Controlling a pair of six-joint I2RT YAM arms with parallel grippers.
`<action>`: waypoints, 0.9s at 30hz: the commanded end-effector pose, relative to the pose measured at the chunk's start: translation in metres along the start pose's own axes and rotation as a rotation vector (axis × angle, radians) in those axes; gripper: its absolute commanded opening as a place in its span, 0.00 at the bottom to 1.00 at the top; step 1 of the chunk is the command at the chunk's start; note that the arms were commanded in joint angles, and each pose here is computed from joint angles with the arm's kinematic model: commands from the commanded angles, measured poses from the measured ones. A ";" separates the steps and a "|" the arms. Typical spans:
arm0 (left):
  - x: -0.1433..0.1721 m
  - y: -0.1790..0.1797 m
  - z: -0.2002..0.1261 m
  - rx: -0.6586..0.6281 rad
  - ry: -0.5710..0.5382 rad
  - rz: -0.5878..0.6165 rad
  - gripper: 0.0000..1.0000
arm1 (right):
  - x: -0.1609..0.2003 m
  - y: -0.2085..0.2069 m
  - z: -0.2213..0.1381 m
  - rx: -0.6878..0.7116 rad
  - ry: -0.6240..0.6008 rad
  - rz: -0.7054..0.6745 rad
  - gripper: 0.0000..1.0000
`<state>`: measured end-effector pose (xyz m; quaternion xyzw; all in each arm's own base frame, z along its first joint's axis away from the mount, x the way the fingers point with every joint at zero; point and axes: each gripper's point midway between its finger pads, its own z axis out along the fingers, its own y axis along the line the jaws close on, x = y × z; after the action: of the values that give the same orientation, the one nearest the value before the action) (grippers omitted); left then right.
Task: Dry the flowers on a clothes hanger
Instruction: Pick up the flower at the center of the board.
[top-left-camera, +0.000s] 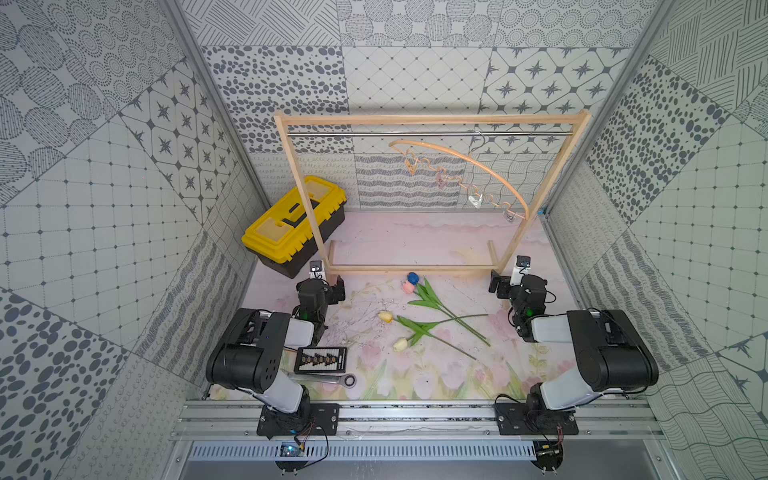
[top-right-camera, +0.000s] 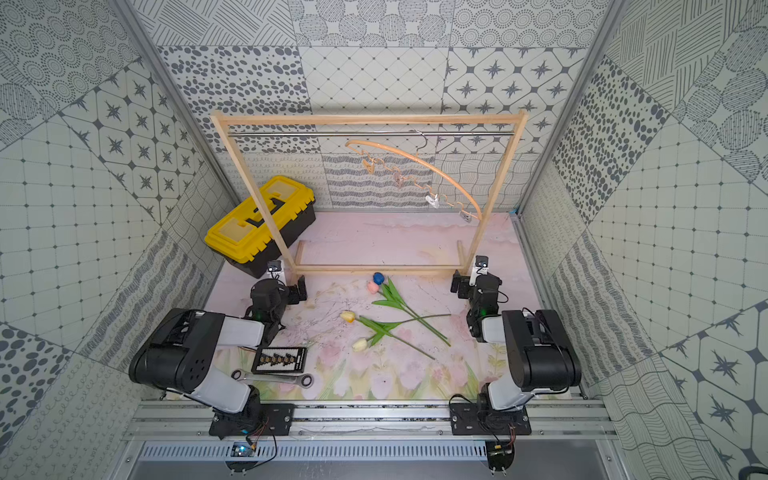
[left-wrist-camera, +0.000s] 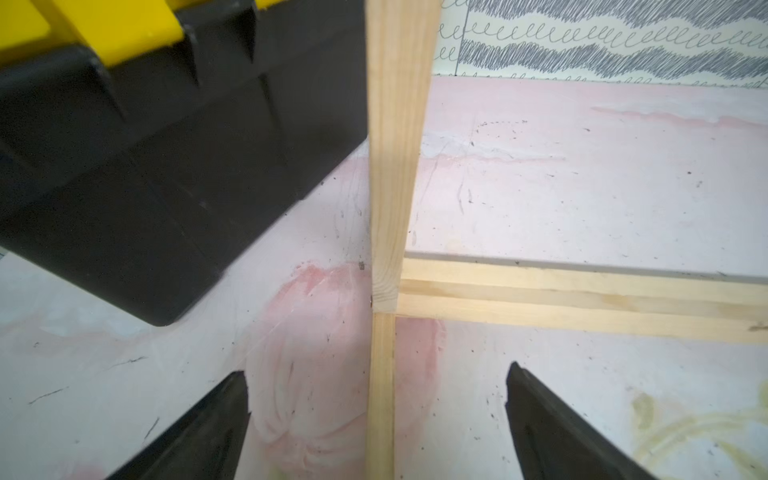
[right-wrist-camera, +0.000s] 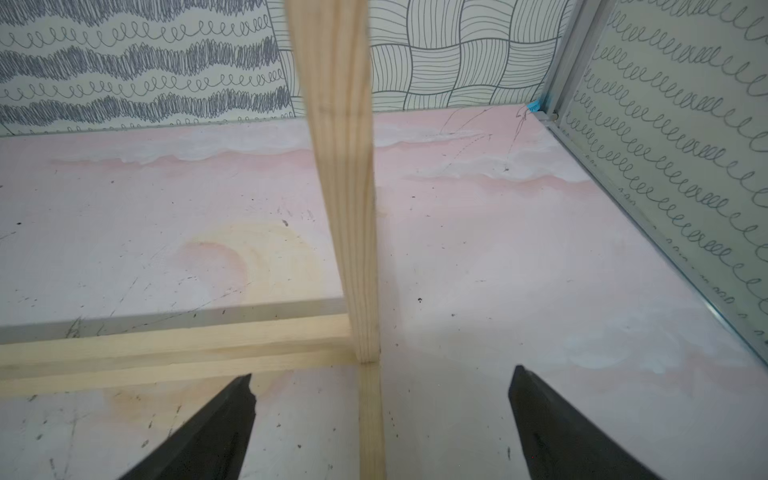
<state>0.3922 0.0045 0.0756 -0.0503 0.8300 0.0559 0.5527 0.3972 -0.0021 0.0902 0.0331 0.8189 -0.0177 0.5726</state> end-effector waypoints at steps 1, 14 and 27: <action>-0.009 0.000 0.000 -0.010 -0.040 0.003 0.99 | -0.017 0.010 0.002 -0.043 -0.044 -0.021 1.00; -0.009 0.000 0.000 -0.006 -0.034 -0.001 0.99 | -0.017 0.009 0.002 -0.039 -0.046 -0.021 1.00; -0.089 0.031 -0.103 -0.226 0.130 -0.454 0.83 | -0.051 -0.071 -0.129 0.333 -0.047 0.708 1.00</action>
<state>0.3944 0.0134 0.2351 -0.1629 0.7647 0.0385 0.6223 0.3350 -0.0438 0.2609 0.2570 0.7113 0.0338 0.6534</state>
